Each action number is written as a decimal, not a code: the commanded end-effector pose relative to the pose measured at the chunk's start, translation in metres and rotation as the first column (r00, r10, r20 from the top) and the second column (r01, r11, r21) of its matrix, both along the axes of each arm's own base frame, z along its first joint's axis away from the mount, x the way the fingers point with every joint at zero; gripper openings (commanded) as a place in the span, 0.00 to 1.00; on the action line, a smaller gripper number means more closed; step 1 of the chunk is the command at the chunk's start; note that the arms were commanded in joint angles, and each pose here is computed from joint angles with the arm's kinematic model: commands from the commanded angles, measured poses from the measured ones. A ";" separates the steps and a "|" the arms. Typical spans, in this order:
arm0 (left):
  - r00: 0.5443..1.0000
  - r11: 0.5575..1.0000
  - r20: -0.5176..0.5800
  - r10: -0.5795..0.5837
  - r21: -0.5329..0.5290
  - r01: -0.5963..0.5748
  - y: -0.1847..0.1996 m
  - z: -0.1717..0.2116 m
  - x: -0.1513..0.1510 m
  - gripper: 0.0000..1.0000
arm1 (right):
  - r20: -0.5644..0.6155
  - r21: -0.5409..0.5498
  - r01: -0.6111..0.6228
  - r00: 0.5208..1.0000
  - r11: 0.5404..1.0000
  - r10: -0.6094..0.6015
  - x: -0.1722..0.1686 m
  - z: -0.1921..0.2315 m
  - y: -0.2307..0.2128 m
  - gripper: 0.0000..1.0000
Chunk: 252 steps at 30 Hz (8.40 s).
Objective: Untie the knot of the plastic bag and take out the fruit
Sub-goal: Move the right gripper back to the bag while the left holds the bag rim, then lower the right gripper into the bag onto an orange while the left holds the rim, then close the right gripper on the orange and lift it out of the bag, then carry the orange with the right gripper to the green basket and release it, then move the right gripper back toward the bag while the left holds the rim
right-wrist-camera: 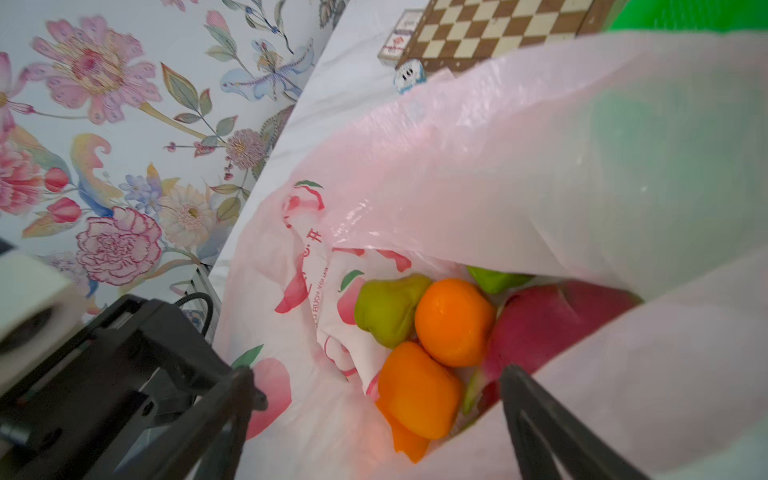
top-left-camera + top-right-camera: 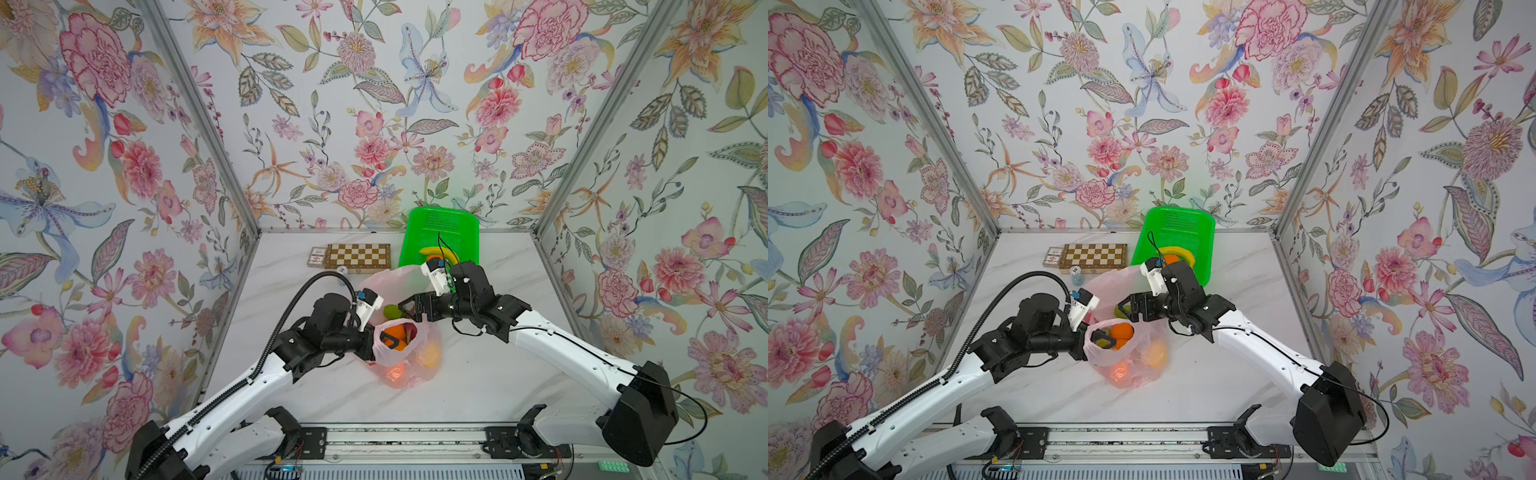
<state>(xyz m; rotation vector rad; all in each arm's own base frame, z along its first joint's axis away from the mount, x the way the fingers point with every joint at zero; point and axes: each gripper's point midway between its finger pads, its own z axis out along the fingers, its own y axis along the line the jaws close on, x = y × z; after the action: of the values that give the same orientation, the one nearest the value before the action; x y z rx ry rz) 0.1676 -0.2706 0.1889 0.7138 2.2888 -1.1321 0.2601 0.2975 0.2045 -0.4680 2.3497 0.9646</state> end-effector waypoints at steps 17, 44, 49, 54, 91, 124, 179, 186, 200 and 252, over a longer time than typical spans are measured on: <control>0.935 0.968 0.347 0.066 0.204 -0.144 0.025 -0.045 -0.025 0.83 | -0.212 -0.407 0.080 0.961 0.910 -0.180 -0.100 -0.158 -0.076 0.83; 0.863 0.813 0.322 0.390 0.320 -0.487 0.001 -0.034 0.093 0.42 | -0.024 0.015 0.199 0.980 0.980 -0.198 -0.075 -0.042 -0.038 0.89; 0.880 0.813 0.304 0.366 0.356 -0.461 -0.006 -0.046 0.112 0.41 | -0.001 0.076 0.188 0.982 0.979 -0.188 -0.071 -0.031 -0.029 0.90; 0.885 0.794 0.280 0.371 0.399 -0.459 -0.008 -0.062 0.125 0.41 | 0.009 0.096 0.187 0.982 0.978 -0.189 -0.066 -0.027 -0.024 0.90; 0.943 0.787 0.158 0.293 0.520 -0.332 -0.021 -0.139 0.128 0.55 | -0.075 0.088 0.223 0.973 0.971 -0.217 -0.056 -0.049 -0.028 0.91; 0.908 0.990 0.416 0.043 0.102 -0.093 -0.040 -0.021 0.083 0.41 | -0.099 0.297 0.295 0.955 0.908 -0.278 -0.034 -0.004 -0.041 0.93; 0.681 0.996 0.728 0.078 -0.031 -0.081 -0.025 0.079 0.082 0.88 | 0.175 0.468 0.239 0.919 0.851 -0.355 0.014 0.107 -0.074 0.58; 0.725 0.995 0.682 0.097 -0.041 -0.094 -0.029 0.080 0.086 0.99 | 0.189 0.472 0.361 0.849 0.804 -0.493 0.073 0.122 -0.118 0.61; 0.808 0.997 0.586 0.054 0.007 -0.072 -0.058 0.092 0.102 0.99 | 0.125 0.017 0.468 0.876 0.884 -0.466 0.185 0.017 -0.146 0.61; 0.813 0.983 0.573 0.104 0.066 -0.173 -0.036 0.060 0.069 0.73 | 0.318 -0.147 0.479 0.851 0.865 -0.418 0.154 0.067 -0.128 0.95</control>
<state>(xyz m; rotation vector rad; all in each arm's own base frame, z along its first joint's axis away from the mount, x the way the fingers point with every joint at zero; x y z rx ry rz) 0.2370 -0.3089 0.2476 0.8299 1.8236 -0.6347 0.4324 0.1681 0.2560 -0.1351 2.2214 0.3182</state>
